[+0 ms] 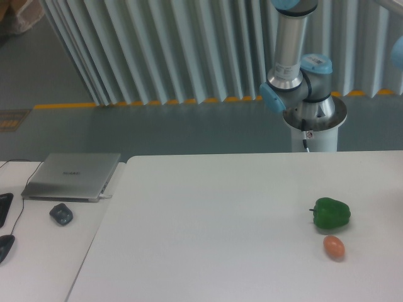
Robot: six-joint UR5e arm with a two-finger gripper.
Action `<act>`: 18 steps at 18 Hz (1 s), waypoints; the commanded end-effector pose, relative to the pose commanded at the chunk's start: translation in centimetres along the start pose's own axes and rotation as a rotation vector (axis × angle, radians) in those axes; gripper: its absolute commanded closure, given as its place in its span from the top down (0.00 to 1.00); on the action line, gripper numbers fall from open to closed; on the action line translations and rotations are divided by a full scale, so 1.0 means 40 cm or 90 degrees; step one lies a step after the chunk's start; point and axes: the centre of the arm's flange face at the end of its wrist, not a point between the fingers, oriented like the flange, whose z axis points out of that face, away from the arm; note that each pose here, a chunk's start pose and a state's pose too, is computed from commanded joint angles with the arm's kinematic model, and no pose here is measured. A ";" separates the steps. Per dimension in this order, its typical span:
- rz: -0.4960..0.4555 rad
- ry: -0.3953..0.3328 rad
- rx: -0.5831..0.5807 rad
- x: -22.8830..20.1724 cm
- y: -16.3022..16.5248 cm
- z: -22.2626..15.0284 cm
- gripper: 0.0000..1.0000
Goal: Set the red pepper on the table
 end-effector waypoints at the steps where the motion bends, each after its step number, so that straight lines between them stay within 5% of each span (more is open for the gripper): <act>1: -0.018 -0.007 0.013 -0.001 0.001 -0.003 1.00; 5: -0.046 -0.086 0.109 -0.019 0.004 -0.031 1.00; 10: -0.159 -0.098 0.118 -0.022 0.006 -0.072 1.00; 18: -0.192 -0.148 0.105 -0.191 0.145 0.001 1.00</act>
